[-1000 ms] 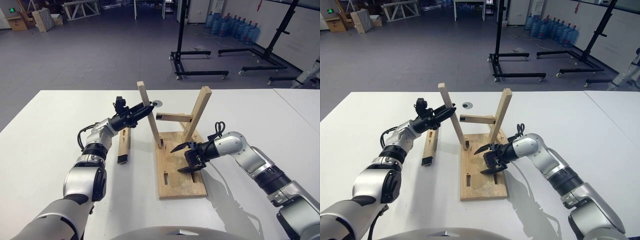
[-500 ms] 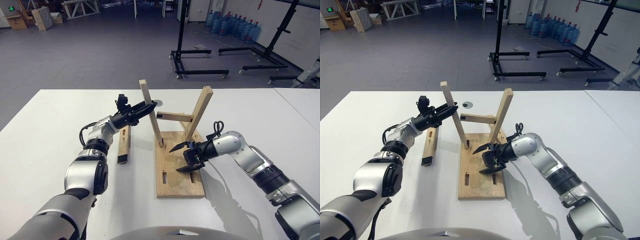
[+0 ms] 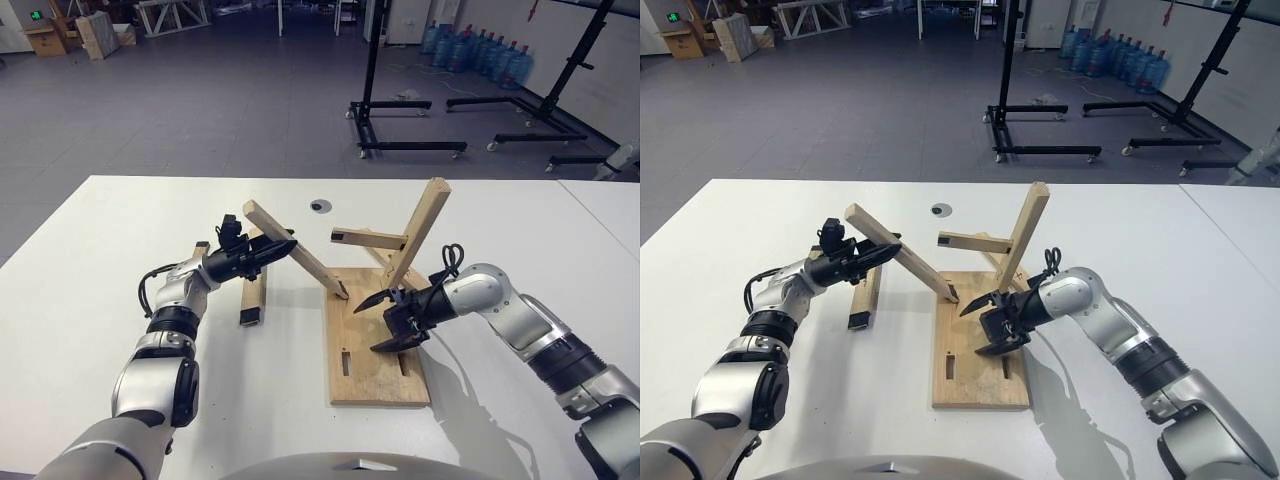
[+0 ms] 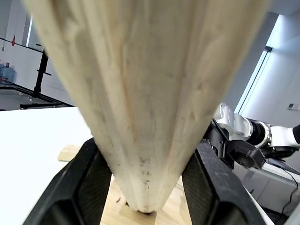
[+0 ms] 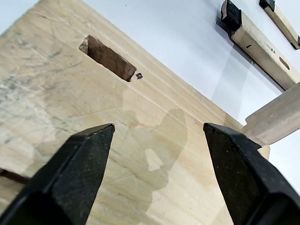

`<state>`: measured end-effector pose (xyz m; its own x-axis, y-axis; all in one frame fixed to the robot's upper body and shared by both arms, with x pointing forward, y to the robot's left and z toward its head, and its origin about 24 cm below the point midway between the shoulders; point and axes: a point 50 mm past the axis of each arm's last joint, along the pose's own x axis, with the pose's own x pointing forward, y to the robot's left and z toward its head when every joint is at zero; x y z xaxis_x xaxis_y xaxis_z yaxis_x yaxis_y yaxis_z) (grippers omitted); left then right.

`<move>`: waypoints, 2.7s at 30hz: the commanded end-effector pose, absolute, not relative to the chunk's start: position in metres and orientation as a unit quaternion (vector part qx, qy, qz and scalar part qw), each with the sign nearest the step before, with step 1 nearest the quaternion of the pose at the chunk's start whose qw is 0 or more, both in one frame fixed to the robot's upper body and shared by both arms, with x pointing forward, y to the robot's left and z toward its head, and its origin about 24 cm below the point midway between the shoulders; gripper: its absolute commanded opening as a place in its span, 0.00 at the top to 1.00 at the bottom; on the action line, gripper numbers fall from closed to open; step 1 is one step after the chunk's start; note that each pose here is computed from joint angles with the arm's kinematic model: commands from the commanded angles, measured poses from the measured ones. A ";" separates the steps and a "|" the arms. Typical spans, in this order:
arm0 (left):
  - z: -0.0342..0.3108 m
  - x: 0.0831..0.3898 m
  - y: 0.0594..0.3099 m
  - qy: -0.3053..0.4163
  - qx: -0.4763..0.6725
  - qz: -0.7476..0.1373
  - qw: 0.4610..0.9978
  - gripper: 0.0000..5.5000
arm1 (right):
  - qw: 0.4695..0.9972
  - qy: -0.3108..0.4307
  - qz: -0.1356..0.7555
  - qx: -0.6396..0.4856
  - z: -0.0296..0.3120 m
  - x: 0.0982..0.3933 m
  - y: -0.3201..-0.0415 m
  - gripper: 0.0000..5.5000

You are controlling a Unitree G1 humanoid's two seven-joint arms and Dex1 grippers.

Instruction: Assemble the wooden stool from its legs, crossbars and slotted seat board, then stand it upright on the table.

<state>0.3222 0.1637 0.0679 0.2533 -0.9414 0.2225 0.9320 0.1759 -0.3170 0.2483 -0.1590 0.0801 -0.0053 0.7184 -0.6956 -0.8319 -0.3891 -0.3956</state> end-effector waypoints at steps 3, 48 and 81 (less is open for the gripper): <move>0.094 0.332 0.160 0.026 -0.125 -0.644 0.755 0.63 | 0.496 0.193 0.725 -0.437 0.018 0.212 -0.200 0.36; 0.130 0.347 0.129 0.103 0.092 -0.725 0.675 0.63 | 0.466 0.201 0.727 -0.463 0.003 0.182 -0.208 0.36; 0.090 0.351 0.097 0.275 0.077 -0.700 0.655 0.63 | 0.458 0.189 0.746 -0.445 -0.005 0.156 -0.196 0.36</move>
